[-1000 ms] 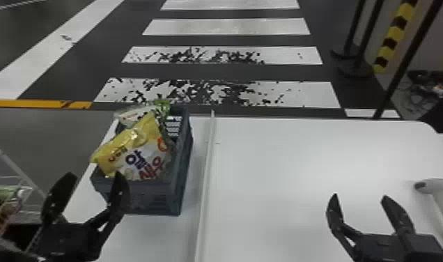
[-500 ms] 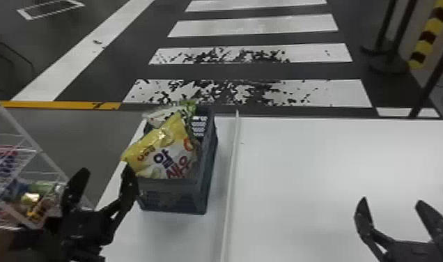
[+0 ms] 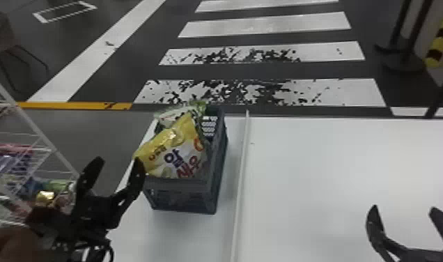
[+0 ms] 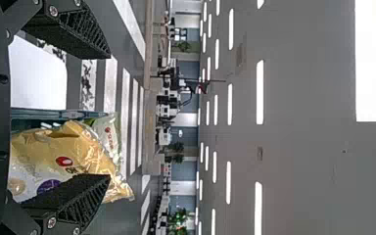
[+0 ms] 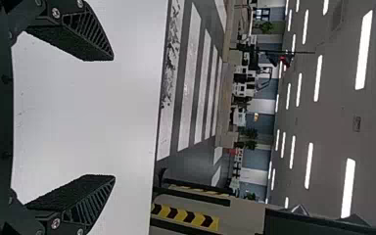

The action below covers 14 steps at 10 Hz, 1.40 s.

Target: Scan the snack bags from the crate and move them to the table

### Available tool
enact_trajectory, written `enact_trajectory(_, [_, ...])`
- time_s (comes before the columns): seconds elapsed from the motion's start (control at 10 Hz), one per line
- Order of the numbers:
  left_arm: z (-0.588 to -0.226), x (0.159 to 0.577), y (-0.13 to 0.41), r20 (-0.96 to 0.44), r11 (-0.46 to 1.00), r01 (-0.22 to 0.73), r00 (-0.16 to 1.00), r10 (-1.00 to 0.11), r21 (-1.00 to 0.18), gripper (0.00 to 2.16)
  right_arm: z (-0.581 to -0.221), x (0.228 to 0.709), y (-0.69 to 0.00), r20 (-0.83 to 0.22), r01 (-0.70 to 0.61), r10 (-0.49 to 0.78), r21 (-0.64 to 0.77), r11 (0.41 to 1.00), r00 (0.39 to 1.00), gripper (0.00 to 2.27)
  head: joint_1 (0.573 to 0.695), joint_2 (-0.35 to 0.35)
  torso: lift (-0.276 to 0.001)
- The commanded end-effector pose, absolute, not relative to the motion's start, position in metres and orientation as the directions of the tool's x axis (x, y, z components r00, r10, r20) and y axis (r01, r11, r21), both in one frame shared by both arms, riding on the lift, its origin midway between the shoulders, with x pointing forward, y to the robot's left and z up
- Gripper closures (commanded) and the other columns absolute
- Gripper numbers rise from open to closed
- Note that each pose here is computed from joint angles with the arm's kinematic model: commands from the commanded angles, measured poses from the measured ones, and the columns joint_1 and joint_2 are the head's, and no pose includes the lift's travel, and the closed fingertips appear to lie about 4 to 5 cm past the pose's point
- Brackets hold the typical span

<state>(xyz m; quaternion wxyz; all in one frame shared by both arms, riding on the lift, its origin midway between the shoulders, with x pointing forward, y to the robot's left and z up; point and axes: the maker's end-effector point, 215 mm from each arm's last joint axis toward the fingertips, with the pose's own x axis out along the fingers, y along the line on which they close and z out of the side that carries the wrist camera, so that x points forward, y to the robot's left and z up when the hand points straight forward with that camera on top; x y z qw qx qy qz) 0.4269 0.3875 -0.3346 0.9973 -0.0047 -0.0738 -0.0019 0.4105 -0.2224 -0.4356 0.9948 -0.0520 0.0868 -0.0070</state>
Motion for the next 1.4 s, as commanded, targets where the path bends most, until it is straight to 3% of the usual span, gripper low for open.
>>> enact_trajectory(0.0, [-0.341,0.438,0.395,0.122,1.000,0.011,0.993,-0.009,-0.020,0.13,-0.438,0.409,-0.220,-0.182,-0.001,-0.019,-0.111,0.994,0.983,0.13,0.695,0.218,-0.095])
enact_trajectory(0.5, [-0.373,0.460,0.374,-0.008,0.989,0.129,0.992,-0.130,-0.073,0.13,-0.438,0.405,-0.209,-0.189,-0.022,-0.001,-0.123,0.992,0.982,0.13,0.695,0.220,-0.095])
enact_trajectory(1.1, [-0.367,0.482,0.362,0.010,0.985,0.149,0.989,-0.149,-0.086,0.16,-0.436,0.402,-0.210,-0.198,-0.026,0.000,-0.129,0.991,0.980,0.13,0.695,0.196,-0.095])
enact_trajectory(1.2, [-0.370,0.484,0.364,0.003,0.986,0.143,0.990,-0.144,-0.088,0.44,-0.435,0.403,-0.209,-0.197,-0.026,0.001,-0.128,0.991,0.980,0.13,0.695,0.193,-0.095])
enact_trajectory(1.3, [-0.379,0.485,0.364,-0.028,0.985,0.140,0.989,-0.143,-0.098,0.96,-0.435,0.403,-0.209,-0.197,-0.026,0.001,-0.128,0.991,0.980,0.13,0.695,0.193,-0.095])
